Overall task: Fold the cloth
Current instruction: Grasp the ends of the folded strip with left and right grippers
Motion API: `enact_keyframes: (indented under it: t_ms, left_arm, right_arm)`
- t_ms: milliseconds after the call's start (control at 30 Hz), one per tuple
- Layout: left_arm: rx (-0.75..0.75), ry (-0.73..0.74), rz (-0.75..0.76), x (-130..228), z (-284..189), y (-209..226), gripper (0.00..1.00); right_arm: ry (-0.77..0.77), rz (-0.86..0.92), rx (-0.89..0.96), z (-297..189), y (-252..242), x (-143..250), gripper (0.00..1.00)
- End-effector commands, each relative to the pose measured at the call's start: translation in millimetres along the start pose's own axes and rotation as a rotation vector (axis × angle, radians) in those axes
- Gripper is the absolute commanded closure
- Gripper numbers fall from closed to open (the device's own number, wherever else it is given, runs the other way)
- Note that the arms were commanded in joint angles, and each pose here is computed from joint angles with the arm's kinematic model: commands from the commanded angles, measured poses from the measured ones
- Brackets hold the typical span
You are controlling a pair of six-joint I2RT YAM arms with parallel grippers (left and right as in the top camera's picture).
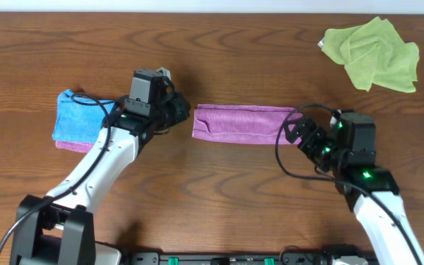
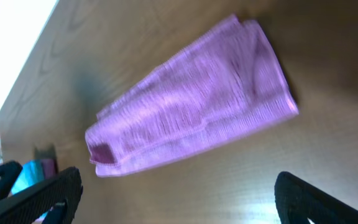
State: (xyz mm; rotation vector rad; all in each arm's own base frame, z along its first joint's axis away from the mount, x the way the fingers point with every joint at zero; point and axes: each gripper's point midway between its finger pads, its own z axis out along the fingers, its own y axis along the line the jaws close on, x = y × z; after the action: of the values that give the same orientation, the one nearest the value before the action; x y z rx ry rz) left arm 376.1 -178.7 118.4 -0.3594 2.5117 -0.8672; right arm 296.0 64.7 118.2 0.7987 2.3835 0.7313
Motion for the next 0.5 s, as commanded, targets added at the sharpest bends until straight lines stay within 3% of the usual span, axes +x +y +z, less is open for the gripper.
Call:
enact_keyframes:
  t_ms: [0,233,467]
  left_arm:
    - [0.027,0.035,0.02,9.3,8.6,-12.8,0.94]
    - [0.004,0.049,0.059,5.8,37.8,-27.0,0.94]
    - [-0.039,0.096,0.05,5.1,74.4,-14.0,0.94]
  right_arm:
    - [0.001,0.075,0.005,-9.6,-0.1,2.6,0.01]
    - [0.053,0.109,0.071,-8.0,-15.6,15.6,0.02]
    - [0.082,0.131,0.161,12.4,-35.5,16.8,0.01]
